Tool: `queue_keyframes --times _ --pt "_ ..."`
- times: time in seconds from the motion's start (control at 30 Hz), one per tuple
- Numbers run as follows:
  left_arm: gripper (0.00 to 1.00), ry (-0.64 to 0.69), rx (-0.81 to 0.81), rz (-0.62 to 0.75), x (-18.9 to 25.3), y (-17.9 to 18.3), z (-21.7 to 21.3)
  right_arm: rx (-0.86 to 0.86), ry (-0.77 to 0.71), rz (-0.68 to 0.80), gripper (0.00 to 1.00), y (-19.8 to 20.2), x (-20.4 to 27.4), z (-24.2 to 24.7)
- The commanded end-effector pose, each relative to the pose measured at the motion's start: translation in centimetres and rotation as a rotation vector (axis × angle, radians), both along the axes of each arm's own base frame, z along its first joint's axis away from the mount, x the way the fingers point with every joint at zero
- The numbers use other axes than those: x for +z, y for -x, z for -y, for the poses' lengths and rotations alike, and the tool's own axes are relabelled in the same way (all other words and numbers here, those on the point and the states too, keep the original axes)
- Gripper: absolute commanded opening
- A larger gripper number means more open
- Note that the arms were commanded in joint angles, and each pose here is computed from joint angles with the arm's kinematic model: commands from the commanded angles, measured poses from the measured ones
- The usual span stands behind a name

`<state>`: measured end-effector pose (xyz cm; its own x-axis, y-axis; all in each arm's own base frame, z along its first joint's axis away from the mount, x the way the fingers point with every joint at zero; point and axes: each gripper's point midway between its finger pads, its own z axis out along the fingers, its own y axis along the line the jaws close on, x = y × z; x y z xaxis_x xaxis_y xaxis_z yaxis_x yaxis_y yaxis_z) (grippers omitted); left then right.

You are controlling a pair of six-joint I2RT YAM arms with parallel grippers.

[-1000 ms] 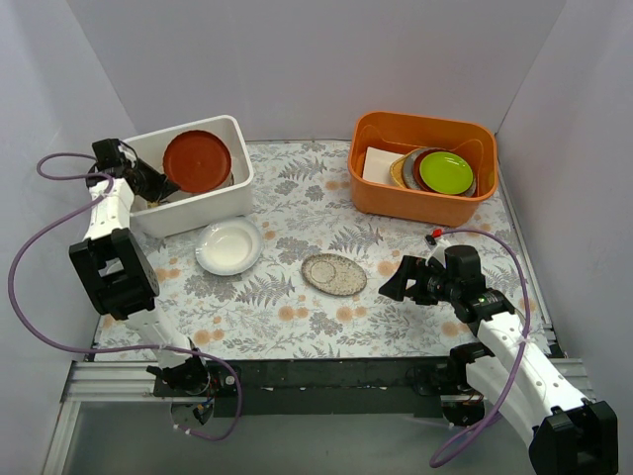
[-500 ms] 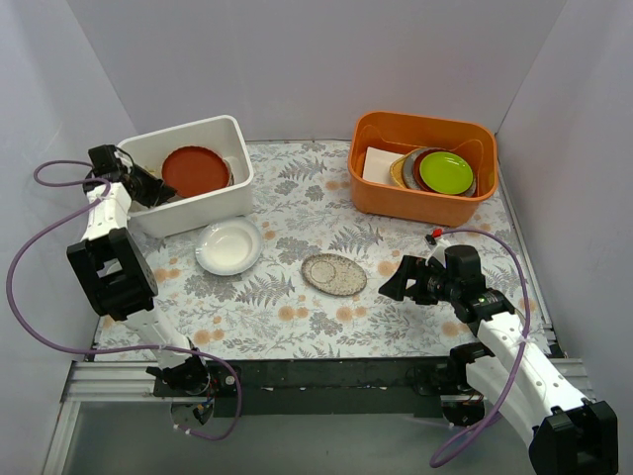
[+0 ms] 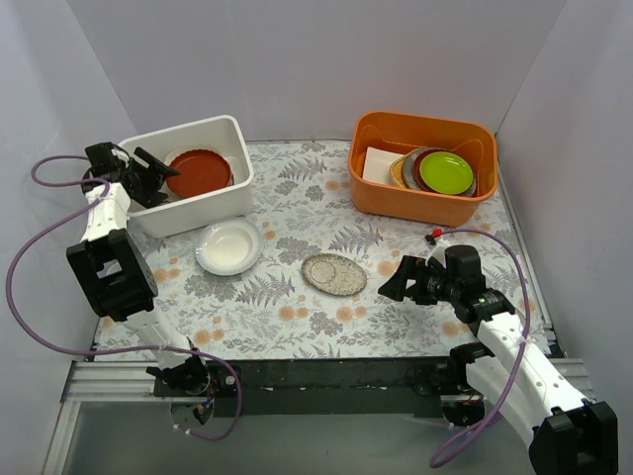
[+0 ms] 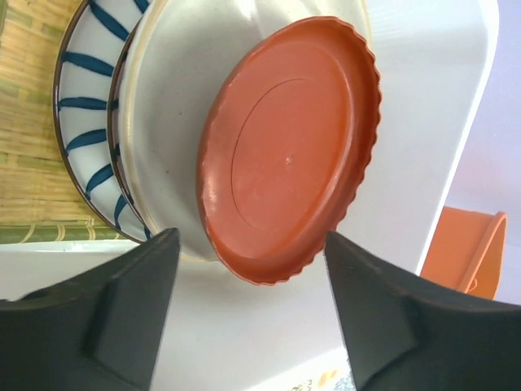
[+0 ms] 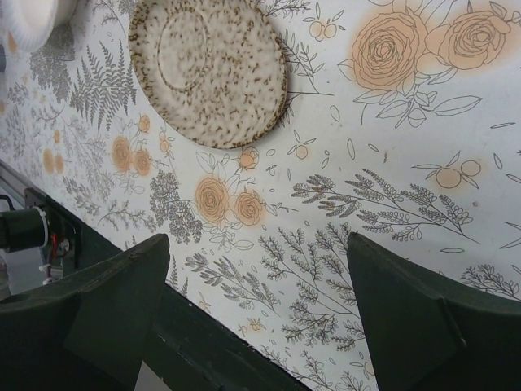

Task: Place the plates into the plastic bin on the countertop
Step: Place the plate in the plastic bin, then pick up the plate at the center of the board.

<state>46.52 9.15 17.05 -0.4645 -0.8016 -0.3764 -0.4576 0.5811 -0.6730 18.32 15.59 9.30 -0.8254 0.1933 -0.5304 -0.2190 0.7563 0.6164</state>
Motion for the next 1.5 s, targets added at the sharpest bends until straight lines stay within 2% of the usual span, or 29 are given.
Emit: queue_keyframes --times 0.0,0.17,0.37,0.5,0.63,0.87,0.9,1.0,1.03,1.3,1.47 --pt "0.76 0.001 -0.020 0.054 3.7 1.4 0.9 0.031 -0.042 0.042 0.97 -0.4 1.3 -0.7" --pt "0.83 -0.028 -0.023 0.132 7.3 2.6 1.4 0.031 -0.055 0.037 0.98 -0.5 1.4 -0.9" --pt "0.85 -0.015 -0.093 0.224 10.6 4.7 4.5 0.039 -0.081 0.014 0.98 -0.6 1.3 -1.5" --pt "0.86 -0.029 -0.134 0.298 12.8 8.1 7.1 0.039 -0.070 0.000 0.98 -1.2 1.6 -1.9" --pt "0.87 -0.020 -0.143 0.296 12.4 11.3 8.9 0.083 -0.067 0.014 0.98 -1.7 2.8 -3.8" --pt "0.85 0.072 -0.183 0.210 8.7 16.2 11.9 0.167 -0.055 -0.017 0.98 -0.8 2.4 -8.5" --pt "0.85 0.095 -0.181 0.178 7.1 17.0 12.3 0.177 -0.068 -0.007 0.98 -0.9 2.7 -9.2" --pt "0.83 0.125 -0.176 0.175 6.1 18.4 13.5 0.224 -0.074 -0.011 0.98 -0.3 2.9 -11.5" --pt "0.83 0.144 -0.167 0.138 4.3 19.1 13.9 0.232 -0.077 -0.010 0.98 -0.3 3.0 -11.9" --pt "0.78 0.220 -0.125 0.036 -1.2 21.6 16.3 0.284 -0.086 -0.017 0.98 -0.2 3.2 -15.2" --pt "0.74 0.207 -0.070 -0.053 -5.0 22.6 16.6 0.281 -0.090 -0.012 0.98 -0.2 3.2 -15.4"
